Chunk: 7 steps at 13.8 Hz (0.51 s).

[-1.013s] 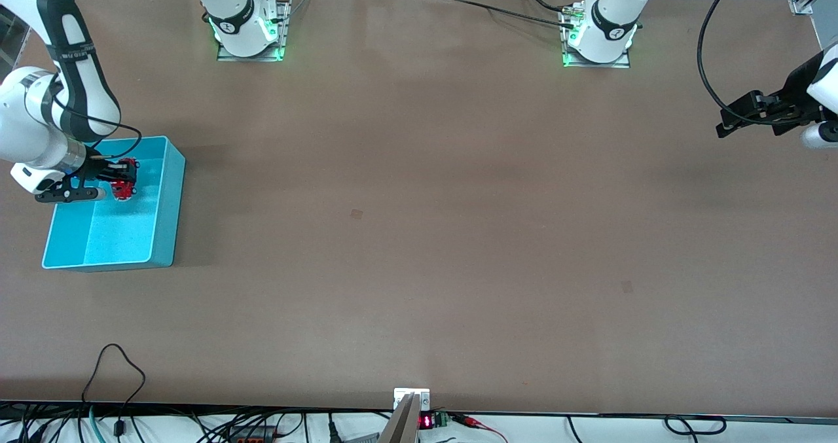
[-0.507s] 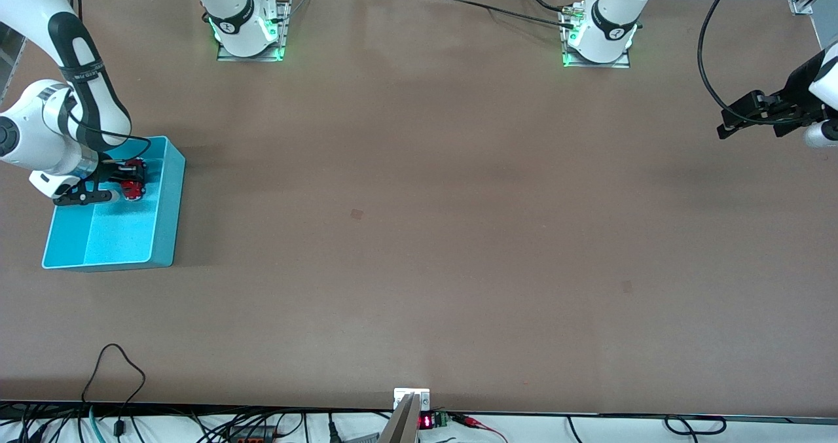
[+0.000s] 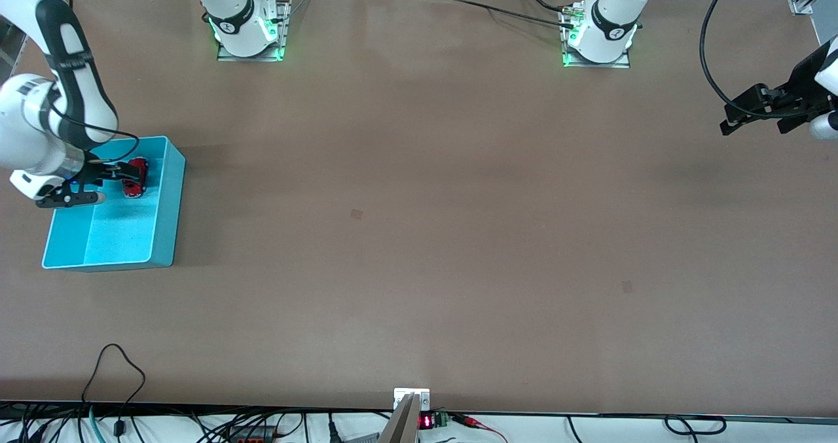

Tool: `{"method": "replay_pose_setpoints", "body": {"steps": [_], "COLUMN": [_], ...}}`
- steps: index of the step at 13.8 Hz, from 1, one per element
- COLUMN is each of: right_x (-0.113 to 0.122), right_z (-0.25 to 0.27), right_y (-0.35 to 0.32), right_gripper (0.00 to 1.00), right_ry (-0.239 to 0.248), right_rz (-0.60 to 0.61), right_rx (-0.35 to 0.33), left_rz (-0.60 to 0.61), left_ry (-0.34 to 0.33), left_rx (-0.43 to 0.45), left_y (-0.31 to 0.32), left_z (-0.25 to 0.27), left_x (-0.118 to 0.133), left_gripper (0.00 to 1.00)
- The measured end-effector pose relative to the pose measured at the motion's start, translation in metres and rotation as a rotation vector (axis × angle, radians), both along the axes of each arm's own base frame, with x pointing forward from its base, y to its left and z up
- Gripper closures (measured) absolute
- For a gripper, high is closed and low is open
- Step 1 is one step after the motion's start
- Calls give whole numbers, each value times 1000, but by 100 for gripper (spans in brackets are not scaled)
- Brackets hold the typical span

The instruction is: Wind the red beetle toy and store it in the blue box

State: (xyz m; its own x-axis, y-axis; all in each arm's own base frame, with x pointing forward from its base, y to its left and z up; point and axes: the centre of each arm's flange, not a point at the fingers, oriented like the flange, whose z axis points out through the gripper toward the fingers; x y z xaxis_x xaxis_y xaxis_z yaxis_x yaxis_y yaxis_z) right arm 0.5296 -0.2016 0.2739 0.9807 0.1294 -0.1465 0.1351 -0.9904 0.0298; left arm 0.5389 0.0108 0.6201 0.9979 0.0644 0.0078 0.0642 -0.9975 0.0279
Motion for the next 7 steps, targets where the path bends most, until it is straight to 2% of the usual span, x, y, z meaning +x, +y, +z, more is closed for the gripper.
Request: {"method": "replay_pose_setpoints", "body": {"steps": [3,7], "right_x": [25,48], "right_z": [95,207], "right_y": [23,75], "right_gripper": [0,0], "right_ry": [-5,-50], "right_rz": [35,111], "right_rx": [18,26], "left_rz": [1,-3], "left_ry": [8,12], "left_rx": [0,0], "left_y": [1,1], "left_z": [-4,-6], "left_x": [0,-1], "left_gripper": [0,0]}}
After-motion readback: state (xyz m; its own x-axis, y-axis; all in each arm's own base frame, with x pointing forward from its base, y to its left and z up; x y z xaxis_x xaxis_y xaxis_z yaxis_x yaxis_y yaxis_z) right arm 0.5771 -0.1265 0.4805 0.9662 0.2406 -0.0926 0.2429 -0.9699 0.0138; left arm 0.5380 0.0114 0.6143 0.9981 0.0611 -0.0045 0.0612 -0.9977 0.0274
